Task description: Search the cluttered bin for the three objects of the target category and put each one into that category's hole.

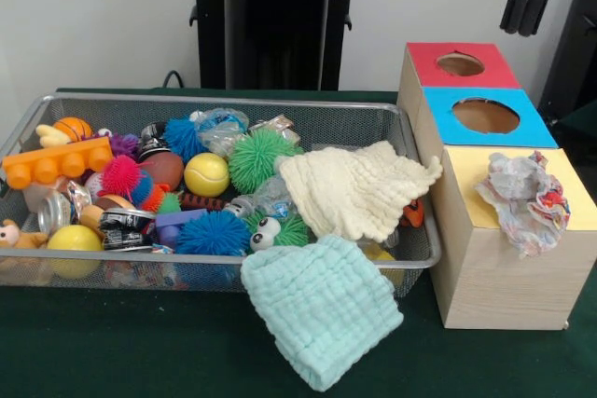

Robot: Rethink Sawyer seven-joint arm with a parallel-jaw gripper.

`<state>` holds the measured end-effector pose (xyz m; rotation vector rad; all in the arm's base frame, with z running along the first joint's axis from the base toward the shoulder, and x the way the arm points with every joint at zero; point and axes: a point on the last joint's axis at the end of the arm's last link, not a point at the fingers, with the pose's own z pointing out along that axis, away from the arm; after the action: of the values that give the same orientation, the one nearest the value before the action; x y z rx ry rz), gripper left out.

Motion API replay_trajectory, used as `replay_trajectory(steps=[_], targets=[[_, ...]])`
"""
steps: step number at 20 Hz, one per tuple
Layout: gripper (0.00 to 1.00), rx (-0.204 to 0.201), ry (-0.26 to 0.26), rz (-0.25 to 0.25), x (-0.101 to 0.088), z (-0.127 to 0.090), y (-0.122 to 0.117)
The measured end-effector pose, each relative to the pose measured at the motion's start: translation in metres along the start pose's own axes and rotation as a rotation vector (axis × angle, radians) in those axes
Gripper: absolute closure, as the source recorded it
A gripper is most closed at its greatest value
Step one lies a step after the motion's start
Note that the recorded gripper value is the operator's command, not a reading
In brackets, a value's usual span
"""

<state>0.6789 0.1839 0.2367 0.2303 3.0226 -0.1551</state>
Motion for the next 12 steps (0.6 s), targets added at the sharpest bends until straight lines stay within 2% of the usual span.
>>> replay_trajectory(steps=[6, 12], targets=[[1.0, -0.054, -0.011, 0.024, -0.016, -0.01, -0.01], [1.0, -0.065, -0.013, 0.02, -0.021, -0.009, -0.013]])
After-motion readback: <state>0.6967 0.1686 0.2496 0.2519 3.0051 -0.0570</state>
